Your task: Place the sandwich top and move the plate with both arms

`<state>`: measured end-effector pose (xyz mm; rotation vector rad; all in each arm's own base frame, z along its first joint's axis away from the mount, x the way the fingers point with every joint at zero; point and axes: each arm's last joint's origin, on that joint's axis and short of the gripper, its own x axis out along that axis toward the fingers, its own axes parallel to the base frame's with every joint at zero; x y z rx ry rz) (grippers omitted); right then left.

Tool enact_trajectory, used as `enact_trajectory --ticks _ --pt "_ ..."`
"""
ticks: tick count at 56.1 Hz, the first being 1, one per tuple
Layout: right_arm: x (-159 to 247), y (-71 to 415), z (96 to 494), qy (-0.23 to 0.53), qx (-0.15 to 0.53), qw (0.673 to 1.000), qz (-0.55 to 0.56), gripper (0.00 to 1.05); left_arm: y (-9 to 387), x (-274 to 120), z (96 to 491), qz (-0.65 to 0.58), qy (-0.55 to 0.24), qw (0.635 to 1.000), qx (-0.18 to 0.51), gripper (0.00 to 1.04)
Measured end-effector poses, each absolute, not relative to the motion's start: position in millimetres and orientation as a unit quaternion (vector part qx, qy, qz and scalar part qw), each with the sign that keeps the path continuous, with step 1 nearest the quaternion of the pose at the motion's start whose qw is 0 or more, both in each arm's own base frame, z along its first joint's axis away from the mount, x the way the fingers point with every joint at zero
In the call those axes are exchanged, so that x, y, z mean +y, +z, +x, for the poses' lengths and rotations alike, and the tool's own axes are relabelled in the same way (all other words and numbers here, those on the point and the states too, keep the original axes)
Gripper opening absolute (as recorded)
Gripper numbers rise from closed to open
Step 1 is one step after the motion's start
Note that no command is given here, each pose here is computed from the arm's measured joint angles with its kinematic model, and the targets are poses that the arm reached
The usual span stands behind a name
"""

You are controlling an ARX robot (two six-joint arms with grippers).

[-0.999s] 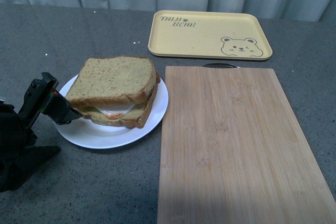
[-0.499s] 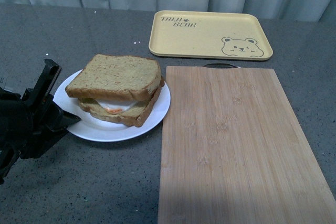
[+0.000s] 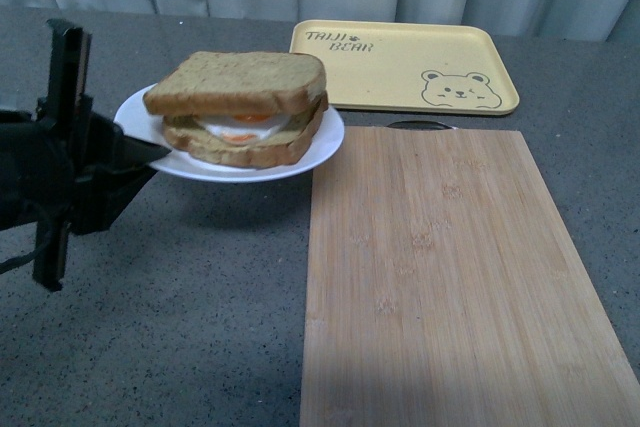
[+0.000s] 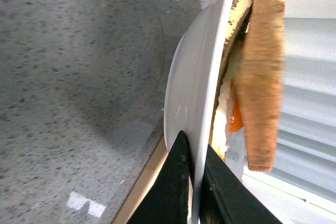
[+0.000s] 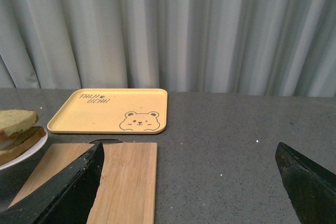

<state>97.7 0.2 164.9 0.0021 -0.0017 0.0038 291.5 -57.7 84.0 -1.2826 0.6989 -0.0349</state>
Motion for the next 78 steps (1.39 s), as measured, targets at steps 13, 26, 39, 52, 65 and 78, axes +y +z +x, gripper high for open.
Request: enact_trajectory --ticks 13,26,39,52,65,78 --pt "0.2 165.0 97.7 0.002 -0.001 1.0 0.001 0.95 110.1 -111.1 344.7 -0.577 -0.04 0.752 0.315 0.04" --pt "0.2 165.0 97.7 0.002 -0.001 1.0 0.001 0.95 112.1 -162.4 401.0 -0.558 -0.014 0.762 0.328 0.04" --pt "0.2 165.0 97.7 0.002 -0.001 1.0 0.001 0.95 106.3 -197.2 436.0 -0.539 -0.001 0.764 0.354 0.04" --pt "0.2 165.0 97.7 0.002 -0.001 1.0 0.001 0.95 98.4 -213.5 452.3 -0.532 0.009 0.761 0.371 0.04" --pt "0.2 165.0 97.7 0.002 -0.001 1.0 0.001 0.95 92.7 -219.7 464.2 -0.542 0.017 0.753 0.374 0.04" --pt "0.2 165.0 97.7 0.002 -0.001 1.0 0.001 0.95 84.0 -219.2 468.6 -0.572 0.038 0.733 0.365 0.13"
